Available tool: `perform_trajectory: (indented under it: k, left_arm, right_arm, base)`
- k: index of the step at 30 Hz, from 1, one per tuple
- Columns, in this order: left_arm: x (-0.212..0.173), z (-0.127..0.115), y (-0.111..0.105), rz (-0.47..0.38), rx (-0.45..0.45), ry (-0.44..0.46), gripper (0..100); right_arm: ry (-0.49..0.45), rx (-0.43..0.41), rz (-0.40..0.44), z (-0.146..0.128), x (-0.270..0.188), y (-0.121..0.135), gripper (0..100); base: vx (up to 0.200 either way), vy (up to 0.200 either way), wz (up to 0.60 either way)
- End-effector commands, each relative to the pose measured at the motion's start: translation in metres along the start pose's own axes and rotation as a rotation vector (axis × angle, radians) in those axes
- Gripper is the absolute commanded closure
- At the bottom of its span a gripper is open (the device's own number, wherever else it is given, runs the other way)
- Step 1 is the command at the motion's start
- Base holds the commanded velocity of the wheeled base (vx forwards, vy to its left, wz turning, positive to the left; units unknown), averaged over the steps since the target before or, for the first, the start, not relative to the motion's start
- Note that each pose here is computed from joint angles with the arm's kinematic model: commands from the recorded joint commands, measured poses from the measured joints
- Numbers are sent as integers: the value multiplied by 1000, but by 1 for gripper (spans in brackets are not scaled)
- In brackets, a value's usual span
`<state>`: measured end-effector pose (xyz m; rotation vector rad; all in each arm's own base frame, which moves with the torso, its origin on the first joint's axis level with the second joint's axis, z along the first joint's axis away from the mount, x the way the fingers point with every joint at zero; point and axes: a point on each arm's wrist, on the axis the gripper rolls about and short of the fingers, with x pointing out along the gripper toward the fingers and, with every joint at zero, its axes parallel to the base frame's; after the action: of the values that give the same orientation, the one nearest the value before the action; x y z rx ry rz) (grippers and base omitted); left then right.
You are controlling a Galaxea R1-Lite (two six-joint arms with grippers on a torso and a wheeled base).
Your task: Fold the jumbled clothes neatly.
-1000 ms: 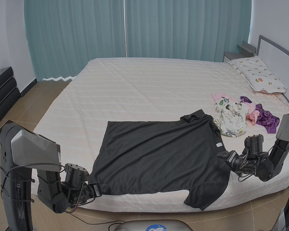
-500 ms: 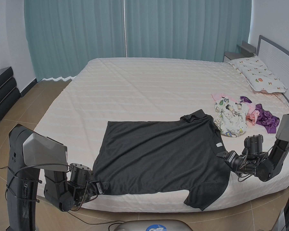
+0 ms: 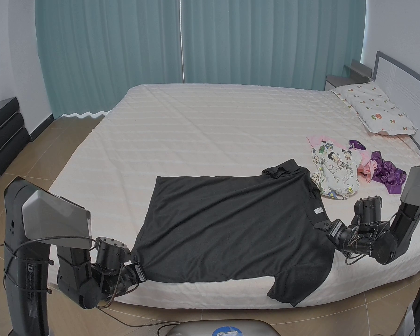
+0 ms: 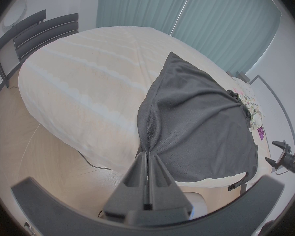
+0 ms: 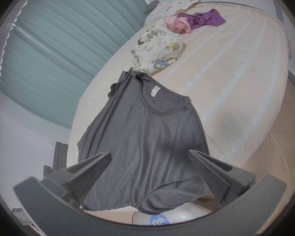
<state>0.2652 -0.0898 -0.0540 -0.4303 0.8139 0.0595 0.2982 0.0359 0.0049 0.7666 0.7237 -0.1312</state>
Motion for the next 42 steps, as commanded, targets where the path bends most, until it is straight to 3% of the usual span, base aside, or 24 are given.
perform_trajectory:
  k: [1, 6, 10, 12, 14, 19, 27, 36, 37, 42]
  left_arm:
    - [-5, 17, -8, -56, -18, -51, 100]
    - [-6, 37, -12, -121, -87, -74, 100]
    - [-16, 70, -13, -204, -294, 10, 100]
    - [-21, 78, -12, -275, -415, 73, 100]
    - [-21, 81, -11, -321, -474, 120, 100]
    - [-25, 82, -5, -323, -492, 123, 100]
    - [-25, 77, -1, -313, -498, 141, 100]
    - [-25, 76, -1, -312, -498, 143, 100]
    - [-25, 76, -1, -312, -498, 143, 100]
    - [-24, 78, 1, -310, -503, 137, 100]
  right_arm:
    - [6, -2, -3, -1, 1, -1, 0]
    - [-4, -11, 5, 1, 1, 2, 0]
    - [-5, -51, 7, -1, 0, 7, 0]
    - [-20, -79, -1, 0, -2, 9, 0]
    - [-22, -113, -12, 1, -5, 9, 0]
    - [56, -154, -108, -2, -2, -11, 0]
    - [136, -204, -186, -10, 13, -32, 0]
    - [138, -190, -204, -7, 31, -39, 0]
    - [136, -191, -207, -6, 32, -40, 100]
    - [113, -194, -211, -1, 46, -40, 100]
  base:
    - [0, 0, 0]
    - [0, 0, 0]
    - [0, 0, 0]
    - [0, 0, 0]
    - [0, 0, 0]
    - [0, 0, 0]
    - [0, 0, 0]
    - [0, 0, 0]
    - [0, 0, 0]
    - [0, 0, 0]
